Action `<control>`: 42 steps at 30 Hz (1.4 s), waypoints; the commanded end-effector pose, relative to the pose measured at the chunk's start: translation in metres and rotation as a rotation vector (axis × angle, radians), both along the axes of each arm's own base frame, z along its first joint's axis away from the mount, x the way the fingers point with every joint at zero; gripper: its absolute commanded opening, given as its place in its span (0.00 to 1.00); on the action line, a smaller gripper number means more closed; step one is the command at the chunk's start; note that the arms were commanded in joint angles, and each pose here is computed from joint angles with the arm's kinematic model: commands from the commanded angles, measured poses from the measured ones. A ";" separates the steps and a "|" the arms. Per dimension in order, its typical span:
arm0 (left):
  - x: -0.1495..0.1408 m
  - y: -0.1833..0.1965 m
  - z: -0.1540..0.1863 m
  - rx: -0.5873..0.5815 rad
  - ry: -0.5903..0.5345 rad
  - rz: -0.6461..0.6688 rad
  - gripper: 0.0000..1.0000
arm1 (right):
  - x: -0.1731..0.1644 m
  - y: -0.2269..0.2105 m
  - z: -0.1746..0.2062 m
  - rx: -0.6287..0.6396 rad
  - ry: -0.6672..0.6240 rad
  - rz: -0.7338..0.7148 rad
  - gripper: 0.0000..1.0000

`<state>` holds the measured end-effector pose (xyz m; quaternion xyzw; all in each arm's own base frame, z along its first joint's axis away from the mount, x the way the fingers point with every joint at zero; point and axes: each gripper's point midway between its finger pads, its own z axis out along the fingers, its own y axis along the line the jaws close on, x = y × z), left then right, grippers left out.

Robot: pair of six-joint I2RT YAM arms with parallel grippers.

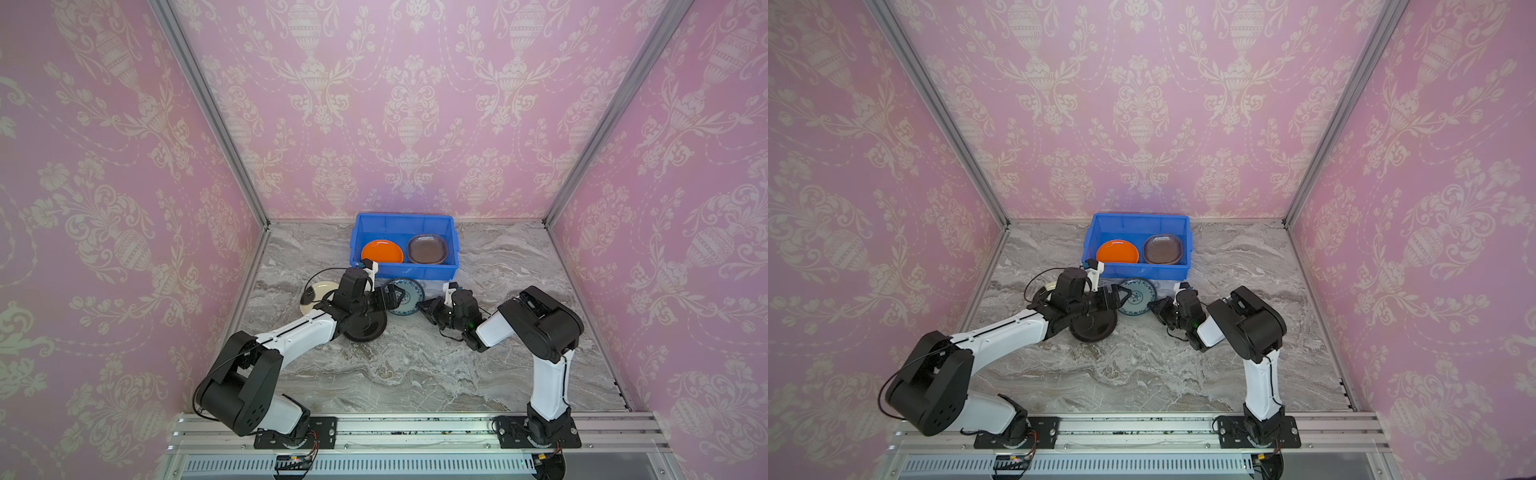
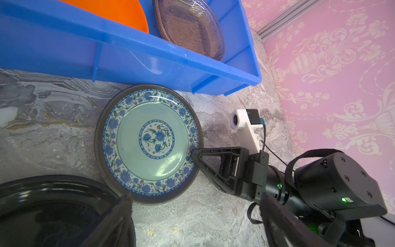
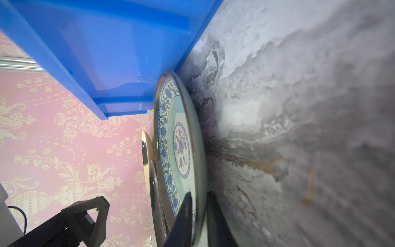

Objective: Place the plates into the plastic bin on the countertop
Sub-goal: Pick up the plate from the center of the table.

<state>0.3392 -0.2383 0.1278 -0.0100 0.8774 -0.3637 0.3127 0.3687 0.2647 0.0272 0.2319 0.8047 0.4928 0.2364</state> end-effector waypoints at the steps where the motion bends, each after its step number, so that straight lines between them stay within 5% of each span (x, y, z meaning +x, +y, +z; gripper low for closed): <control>1: -0.001 0.000 -0.009 0.018 0.012 -0.005 0.95 | -0.017 -0.014 -0.040 -0.092 0.132 -0.029 0.15; 15: 0.010 -0.007 -0.001 0.037 -0.009 -0.032 0.94 | -0.041 -0.029 -0.023 -0.195 0.167 0.033 0.00; 21: 0.009 -0.007 -0.001 0.048 -0.006 -0.051 0.89 | -0.065 -0.041 0.021 -0.295 0.154 0.134 0.00; 28: 0.005 -0.017 0.008 -0.080 -0.012 -0.079 0.82 | -0.075 -0.042 0.078 -0.286 0.078 0.220 0.00; 42: 0.004 -0.029 0.009 -0.179 0.018 -0.113 0.22 | -0.067 -0.032 0.113 -0.224 0.004 0.241 0.00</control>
